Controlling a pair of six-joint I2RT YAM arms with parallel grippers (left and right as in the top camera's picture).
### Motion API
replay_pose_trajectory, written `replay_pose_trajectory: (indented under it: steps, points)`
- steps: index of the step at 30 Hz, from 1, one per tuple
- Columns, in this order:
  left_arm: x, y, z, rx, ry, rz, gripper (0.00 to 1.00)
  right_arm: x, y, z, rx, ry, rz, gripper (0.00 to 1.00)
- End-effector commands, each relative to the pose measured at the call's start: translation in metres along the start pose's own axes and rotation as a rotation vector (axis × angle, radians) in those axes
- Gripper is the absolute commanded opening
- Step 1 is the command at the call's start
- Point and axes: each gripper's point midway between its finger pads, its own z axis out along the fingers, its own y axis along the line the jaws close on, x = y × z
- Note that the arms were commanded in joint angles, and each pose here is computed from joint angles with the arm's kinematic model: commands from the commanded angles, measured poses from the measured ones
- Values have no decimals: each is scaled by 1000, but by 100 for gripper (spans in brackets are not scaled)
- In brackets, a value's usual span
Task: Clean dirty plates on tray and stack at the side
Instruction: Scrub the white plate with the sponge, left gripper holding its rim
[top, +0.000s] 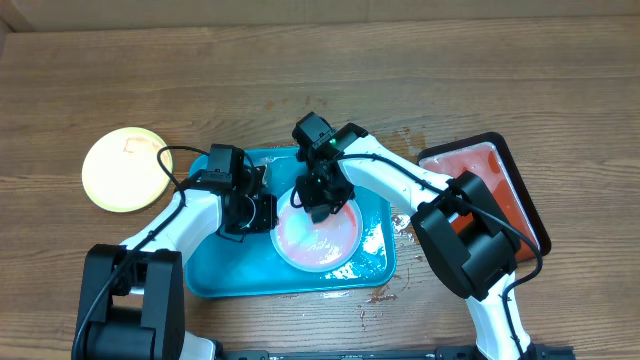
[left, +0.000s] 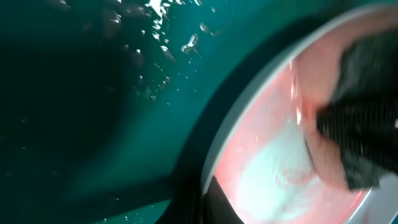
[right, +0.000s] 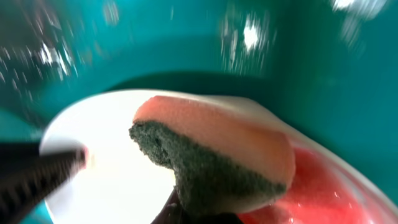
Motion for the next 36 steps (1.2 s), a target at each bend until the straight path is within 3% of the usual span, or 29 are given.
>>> replay_pose_trajectory:
  steps: [1,7,15,25,32,36]
  points:
    - [5,-4,4,25,19,22,4,32,-10,22,39,141,96,4]
    - [5,-4,4,27,22,23,4,30,-80,5,398,56,310,4]
    - [5,-4,4,27,22,30,4,16,-128,-15,514,-20,427,4]
    - [5,-4,4,27,21,23,4,-8,-133,-13,385,-73,507,4]
    - [5,-4,4,27,21,22,4,15,-42,3,-58,141,191,4]
    - [5,-4,4,27,20,19,4,20,-7,7,-168,162,89,4]
